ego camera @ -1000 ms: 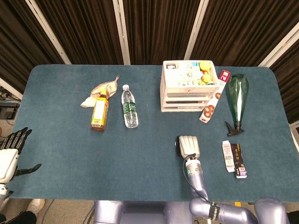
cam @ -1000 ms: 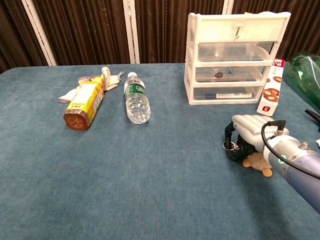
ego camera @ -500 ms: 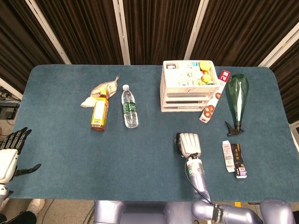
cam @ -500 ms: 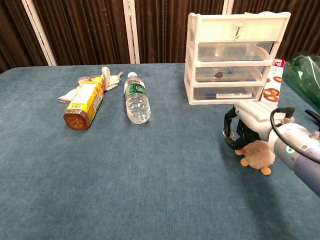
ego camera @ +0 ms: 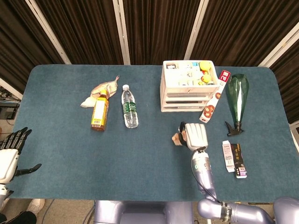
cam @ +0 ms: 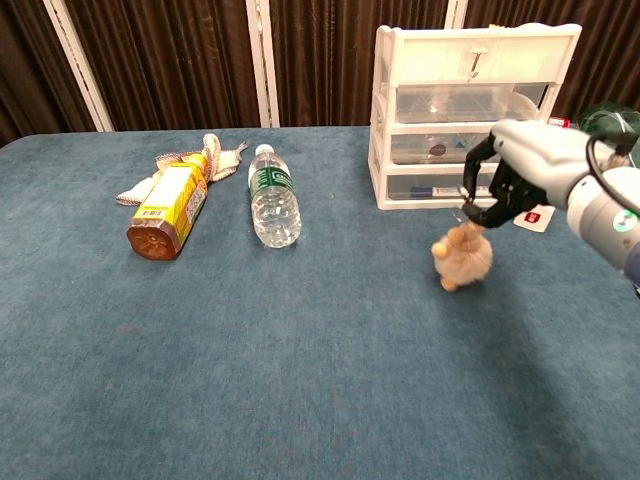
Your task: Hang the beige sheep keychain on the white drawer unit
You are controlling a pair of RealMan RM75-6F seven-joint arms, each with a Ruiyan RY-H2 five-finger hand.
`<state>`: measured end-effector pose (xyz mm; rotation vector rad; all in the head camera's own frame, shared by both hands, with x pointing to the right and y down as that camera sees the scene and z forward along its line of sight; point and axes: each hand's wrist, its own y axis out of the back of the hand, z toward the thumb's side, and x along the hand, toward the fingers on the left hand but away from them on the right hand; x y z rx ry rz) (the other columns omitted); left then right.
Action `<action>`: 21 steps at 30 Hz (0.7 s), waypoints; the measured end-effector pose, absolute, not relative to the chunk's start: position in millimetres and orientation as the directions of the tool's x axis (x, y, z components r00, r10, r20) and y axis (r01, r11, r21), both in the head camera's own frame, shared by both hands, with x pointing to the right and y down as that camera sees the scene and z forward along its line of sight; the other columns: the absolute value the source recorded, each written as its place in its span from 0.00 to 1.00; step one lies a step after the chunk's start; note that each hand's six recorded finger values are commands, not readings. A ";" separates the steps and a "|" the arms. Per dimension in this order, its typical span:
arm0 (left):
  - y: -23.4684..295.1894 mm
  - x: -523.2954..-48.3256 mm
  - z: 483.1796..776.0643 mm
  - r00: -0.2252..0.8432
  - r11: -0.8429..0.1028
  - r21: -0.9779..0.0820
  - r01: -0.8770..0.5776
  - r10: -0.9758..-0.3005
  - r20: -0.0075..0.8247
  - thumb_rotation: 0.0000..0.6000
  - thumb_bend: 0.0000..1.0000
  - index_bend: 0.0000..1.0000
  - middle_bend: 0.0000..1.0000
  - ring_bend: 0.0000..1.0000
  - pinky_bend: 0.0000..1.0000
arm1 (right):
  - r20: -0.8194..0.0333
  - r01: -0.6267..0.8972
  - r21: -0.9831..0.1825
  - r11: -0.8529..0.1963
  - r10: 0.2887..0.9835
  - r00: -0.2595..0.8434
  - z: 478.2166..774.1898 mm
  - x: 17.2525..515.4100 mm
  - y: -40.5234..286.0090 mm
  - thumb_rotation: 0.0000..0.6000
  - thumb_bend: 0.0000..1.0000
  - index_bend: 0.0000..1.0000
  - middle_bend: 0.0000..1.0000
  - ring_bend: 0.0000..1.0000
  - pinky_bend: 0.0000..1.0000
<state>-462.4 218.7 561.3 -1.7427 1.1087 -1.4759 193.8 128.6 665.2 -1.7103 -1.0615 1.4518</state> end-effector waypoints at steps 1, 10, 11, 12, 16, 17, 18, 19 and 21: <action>218.6 -462.4 561.6 0.035 -0.477 -0.852 -0.216 -0.876 0.481 1.00 0.00 0.00 0.00 0.00 0.00 | -0.453 0.169 -0.874 -0.456 0.890 0.057 663.2 194.7 126.0 1.00 0.40 0.58 1.00 1.00 1.00; 217.8 -462.9 562.7 0.031 -0.479 -0.850 -0.220 -0.874 0.485 1.00 0.00 0.00 0.00 0.00 0.00 | -0.411 0.184 -0.894 -0.409 0.911 0.025 650.3 199.6 103.2 1.00 0.40 0.58 1.00 1.00 1.00; 217.7 -462.9 562.7 0.031 -0.479 -0.849 -0.220 -0.874 0.485 1.00 0.00 0.00 0.00 0.00 0.00 | -0.408 0.186 -0.895 -0.405 0.913 0.021 649.7 200.3 100.8 1.00 0.40 0.58 1.00 1.00 1.00; 217.6 -463.0 562.8 0.031 -0.480 -0.849 -0.221 -0.874 0.486 1.00 0.00 0.00 0.00 0.00 0.00 | -0.406 0.187 -0.896 -0.402 0.914 0.017 649.4 200.8 99.2 1.00 0.40 0.58 1.00 1.00 1.00; 217.4 -463.3 563.0 0.029 -0.480 -0.849 -0.222 -0.873 0.487 1.00 0.00 0.00 0.00 0.00 0.00 | -0.397 0.191 -0.900 -0.391 0.918 0.008 648.1 202.1 93.2 1.00 0.40 0.59 1.00 1.00 1.00; 217.4 -463.4 563.1 0.028 -0.480 -0.848 -0.223 -0.873 0.487 1.00 0.00 0.00 0.00 0.00 0.00 | -0.393 0.192 -0.902 -0.387 0.919 0.006 647.6 202.4 91.6 1.00 0.40 0.59 1.00 1.00 1.00; 217.4 -463.5 563.2 0.027 -0.481 -0.848 -0.223 -0.873 0.487 1.00 0.00 0.00 0.00 0.00 0.00 | -0.389 0.193 -0.904 -0.382 0.921 0.004 646.9 202.5 89.7 1.00 0.40 0.59 1.00 1.00 1.00; 217.3 -463.7 563.2 0.026 -0.481 -0.848 -0.224 -0.873 0.488 1.00 0.00 0.00 0.00 0.00 0.00 | -0.384 0.194 -0.905 -0.377 0.923 0.002 646.2 202.5 87.8 1.00 0.40 0.59 1.00 1.00 1.00; 217.1 -463.9 563.3 0.025 -0.481 -0.848 -0.224 -0.872 0.488 1.00 0.00 0.00 0.00 0.00 0.00 | -0.376 0.198 -0.908 -0.368 0.927 -0.001 644.2 202.0 83.4 1.00 0.40 0.59 1.00 1.00 1.00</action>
